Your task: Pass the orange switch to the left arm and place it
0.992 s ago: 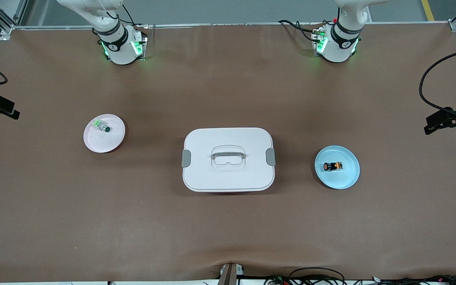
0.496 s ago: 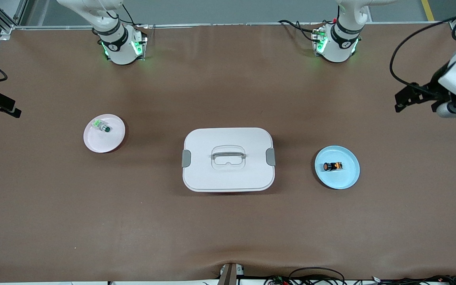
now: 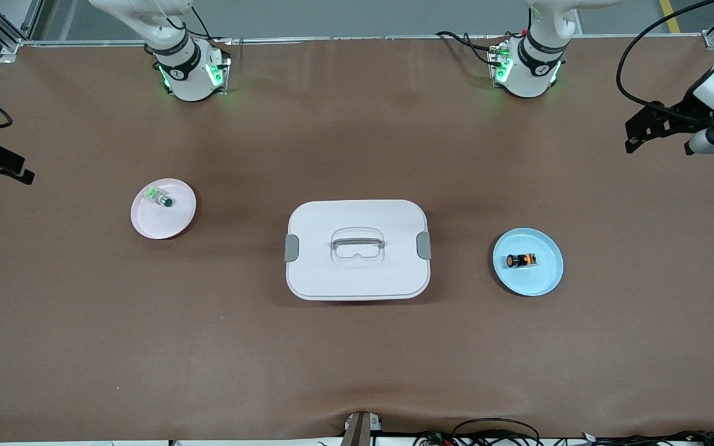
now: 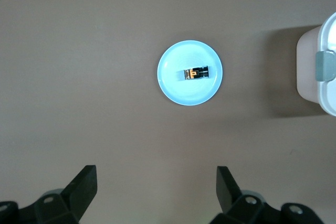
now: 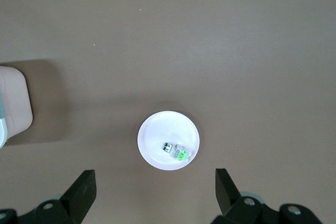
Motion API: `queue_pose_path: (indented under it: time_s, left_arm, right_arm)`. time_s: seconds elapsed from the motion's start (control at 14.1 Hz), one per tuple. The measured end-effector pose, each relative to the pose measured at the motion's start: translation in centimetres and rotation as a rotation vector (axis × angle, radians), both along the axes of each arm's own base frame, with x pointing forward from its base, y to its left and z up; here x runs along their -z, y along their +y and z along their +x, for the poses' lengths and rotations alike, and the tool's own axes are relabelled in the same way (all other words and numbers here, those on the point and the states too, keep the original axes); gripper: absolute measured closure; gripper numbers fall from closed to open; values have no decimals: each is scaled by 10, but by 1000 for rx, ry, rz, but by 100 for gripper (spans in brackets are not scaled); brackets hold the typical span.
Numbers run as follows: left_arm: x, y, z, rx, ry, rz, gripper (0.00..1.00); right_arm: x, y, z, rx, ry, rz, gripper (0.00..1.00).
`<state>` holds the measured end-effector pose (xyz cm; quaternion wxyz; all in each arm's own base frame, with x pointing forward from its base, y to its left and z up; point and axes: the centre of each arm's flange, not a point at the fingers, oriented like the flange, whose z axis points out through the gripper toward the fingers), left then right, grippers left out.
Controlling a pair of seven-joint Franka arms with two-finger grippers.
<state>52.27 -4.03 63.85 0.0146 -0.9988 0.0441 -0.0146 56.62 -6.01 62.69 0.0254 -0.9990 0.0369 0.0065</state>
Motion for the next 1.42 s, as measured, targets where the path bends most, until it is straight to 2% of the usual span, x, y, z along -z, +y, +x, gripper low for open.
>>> queue_pose_path:
  time_s: [0.43,0.78,1.42]
  left_arm:
    - [-19,-9,-10,2,-11,0,0]
    - [-15,-12,-11,-1,12,2,0]
    - [-25,-14,-13,-81,0,-1,0]
  right_arm:
    - [-1,1,0,-1,-1,1,0]
    - [-3,8,-1,-13,-5,2,0]
    - [-3,17,-2,-29,-4,0,0]
